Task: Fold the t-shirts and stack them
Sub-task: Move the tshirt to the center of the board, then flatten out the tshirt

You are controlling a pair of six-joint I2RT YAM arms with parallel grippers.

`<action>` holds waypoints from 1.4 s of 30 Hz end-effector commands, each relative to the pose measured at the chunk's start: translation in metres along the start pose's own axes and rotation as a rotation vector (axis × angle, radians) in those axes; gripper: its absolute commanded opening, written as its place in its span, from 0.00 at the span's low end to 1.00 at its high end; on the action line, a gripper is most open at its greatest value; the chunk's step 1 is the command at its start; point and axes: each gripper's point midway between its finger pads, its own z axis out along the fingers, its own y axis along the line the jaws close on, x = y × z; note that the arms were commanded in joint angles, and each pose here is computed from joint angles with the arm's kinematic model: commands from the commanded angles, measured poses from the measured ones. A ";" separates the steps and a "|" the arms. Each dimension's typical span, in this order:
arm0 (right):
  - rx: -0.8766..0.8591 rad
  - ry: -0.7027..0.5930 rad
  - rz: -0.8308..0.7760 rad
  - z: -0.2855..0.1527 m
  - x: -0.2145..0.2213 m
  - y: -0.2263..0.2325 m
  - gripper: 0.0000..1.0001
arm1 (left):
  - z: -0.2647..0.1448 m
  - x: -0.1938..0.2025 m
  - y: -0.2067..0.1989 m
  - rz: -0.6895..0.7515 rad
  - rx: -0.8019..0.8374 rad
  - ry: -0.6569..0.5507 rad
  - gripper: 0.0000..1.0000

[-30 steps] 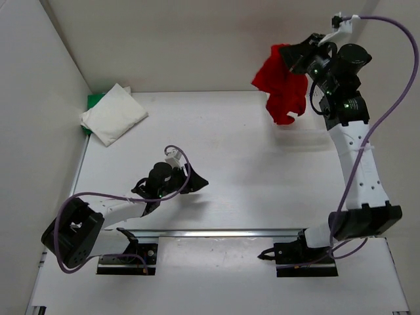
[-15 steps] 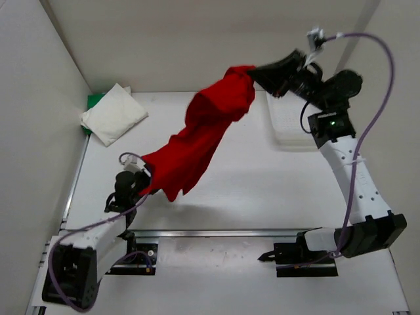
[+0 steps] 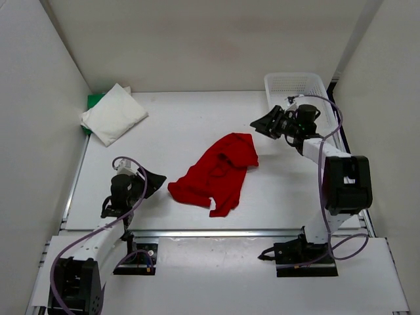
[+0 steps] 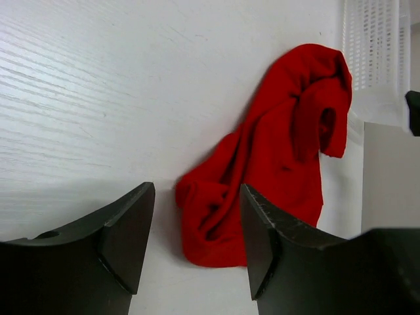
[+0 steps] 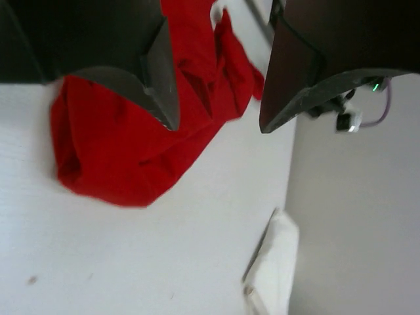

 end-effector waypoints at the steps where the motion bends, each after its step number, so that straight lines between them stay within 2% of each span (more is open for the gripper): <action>1: 0.169 -0.134 -0.252 -0.007 -0.024 0.050 0.51 | 0.001 -0.016 -0.007 0.022 -0.001 -0.040 0.64; 2: 0.201 -0.090 -0.264 0.000 0.007 0.044 0.47 | 0.002 -0.014 -0.007 0.033 0.000 -0.036 0.64; 3: 0.275 -0.122 -0.266 -0.007 0.021 0.032 0.33 | 0.003 -0.011 -0.009 0.041 -0.003 -0.026 0.63; 4: 0.287 -0.139 -0.292 -0.006 0.035 0.040 0.22 | 0.004 0.001 -0.016 0.074 0.006 0.013 0.63; 5: 0.305 -0.080 -0.282 -0.003 0.070 0.029 0.19 | 0.005 -0.004 -0.020 0.094 -0.003 -0.013 0.62; 6: 0.307 -0.066 -0.287 -0.006 0.087 0.023 0.09 | 0.005 0.007 -0.030 0.136 0.009 0.002 0.62; 8: 0.327 0.034 -0.317 -0.007 0.132 0.018 0.00 | -0.001 0.038 -0.060 0.240 0.072 0.075 0.63; 9: 0.378 0.060 -0.332 -0.011 0.147 0.004 0.00 | 0.000 0.035 -0.058 0.278 0.035 0.042 0.66; 11: 0.414 0.101 -0.384 -0.020 0.174 -0.002 0.04 | -0.001 0.055 -0.058 0.338 0.017 0.092 0.70; 13: 0.443 0.135 -0.391 -0.031 0.191 -0.015 0.27 | 0.003 0.062 -0.048 0.352 -0.012 0.122 0.76; 15: 0.458 0.128 -0.381 -0.037 0.194 -0.021 0.40 | 0.009 0.071 -0.033 0.351 -0.045 0.179 0.78; 16: 0.469 0.125 -0.394 -0.038 0.193 -0.022 0.46 | 0.013 0.068 -0.031 0.353 -0.055 0.169 0.79; 18: 0.500 0.124 -0.398 -0.038 0.190 -0.031 0.51 | 0.020 0.064 -0.023 0.383 -0.111 0.161 0.79; 20: 0.518 0.140 -0.385 -0.032 0.189 -0.039 0.52 | 0.029 0.061 -0.020 0.367 -0.120 0.169 0.78; 21: 0.515 0.138 -0.389 -0.028 0.185 -0.038 0.55 | 0.032 0.068 -0.016 0.359 -0.125 0.208 0.75; 23: 0.525 0.153 -0.367 -0.021 0.187 -0.049 0.53 | 0.040 0.067 -0.017 0.352 -0.126 0.208 0.61; 24: 0.499 0.167 -0.351 -0.015 0.188 -0.049 0.41 | 0.045 0.066 -0.017 0.345 -0.129 0.215 0.50; 25: 0.488 0.158 -0.347 -0.015 0.186 -0.048 0.23 | 0.046 0.068 -0.020 0.333 -0.117 0.227 0.37; 26: 0.472 0.139 -0.343 -0.014 0.184 -0.044 0.12 | 0.049 0.061 -0.023 0.315 -0.108 0.208 0.27; 29: 0.408 0.100 -0.344 -0.021 0.179 -0.029 0.00 | 0.054 0.038 -0.034 0.290 -0.089 0.157 0.11; 31: 0.383 0.049 -0.339 -0.034 0.168 -0.020 0.00 | 0.054 0.015 -0.038 0.261 -0.082 0.114 0.03; 34: 0.372 -0.024 -0.327 -0.061 0.154 -0.013 0.00 | 0.056 -0.022 -0.028 0.172 -0.086 0.066 0.00; 36: 0.381 0.003 -0.278 -0.075 0.158 -0.025 0.00 | 0.059 -0.046 -0.013 0.144 -0.138 0.011 0.00; 39: 0.450 -0.028 -0.222 -0.087 0.153 -0.050 0.00 | 0.067 -0.052 0.000 0.086 -0.170 0.012 0.00; 42: 0.458 -0.065 -0.192 -0.082 0.141 -0.054 0.00 | 0.073 -0.046 0.001 0.019 -0.128 0.043 0.07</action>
